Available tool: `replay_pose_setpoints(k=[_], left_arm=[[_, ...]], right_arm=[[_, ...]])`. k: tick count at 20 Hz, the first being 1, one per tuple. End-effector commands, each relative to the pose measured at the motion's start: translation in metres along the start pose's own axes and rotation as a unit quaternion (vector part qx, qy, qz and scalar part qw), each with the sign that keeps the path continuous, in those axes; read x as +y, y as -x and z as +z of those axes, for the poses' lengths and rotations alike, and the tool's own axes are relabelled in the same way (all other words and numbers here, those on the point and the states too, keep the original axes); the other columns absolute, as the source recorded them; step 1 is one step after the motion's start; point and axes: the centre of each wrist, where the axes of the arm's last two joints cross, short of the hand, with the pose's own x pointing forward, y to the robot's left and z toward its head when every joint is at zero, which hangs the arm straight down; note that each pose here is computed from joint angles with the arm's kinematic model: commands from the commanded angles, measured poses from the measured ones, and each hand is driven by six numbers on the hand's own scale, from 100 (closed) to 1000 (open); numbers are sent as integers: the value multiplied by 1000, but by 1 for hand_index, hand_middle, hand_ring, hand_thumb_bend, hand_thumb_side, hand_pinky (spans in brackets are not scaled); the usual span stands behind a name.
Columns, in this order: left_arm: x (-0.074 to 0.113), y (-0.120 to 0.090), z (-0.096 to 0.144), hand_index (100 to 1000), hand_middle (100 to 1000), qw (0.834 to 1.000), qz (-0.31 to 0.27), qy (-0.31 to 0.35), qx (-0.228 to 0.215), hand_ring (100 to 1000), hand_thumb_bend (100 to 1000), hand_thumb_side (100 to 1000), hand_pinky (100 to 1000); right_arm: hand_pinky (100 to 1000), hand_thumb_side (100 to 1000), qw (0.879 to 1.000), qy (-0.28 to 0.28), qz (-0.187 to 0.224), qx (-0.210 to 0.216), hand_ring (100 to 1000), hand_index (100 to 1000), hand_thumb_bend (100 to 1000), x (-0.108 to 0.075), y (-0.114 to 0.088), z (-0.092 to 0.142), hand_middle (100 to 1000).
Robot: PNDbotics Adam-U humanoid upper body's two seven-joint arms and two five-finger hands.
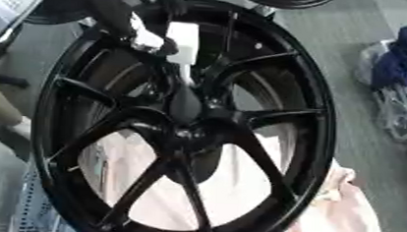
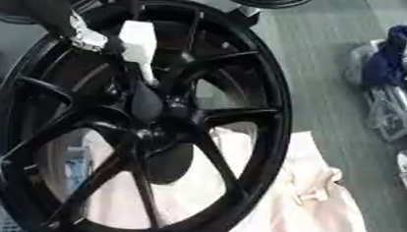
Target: Pull the pin out of the wheel hub.
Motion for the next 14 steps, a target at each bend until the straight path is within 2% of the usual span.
replay_pose_setpoints(k=[1,14], left_arm=[[8,-3,5,871,800,1000,-1,-8,-4,899,378,501,883],[2,2,-3,864,799,1000,12,6,-14,883,369,505,868]], right_arm=[[642,456,1000,-1,-5,-13,794,685,100,0,-7,-5,709],[642,466,1000,1,-12,-13,794,684,100,2,-8,-6,708]])
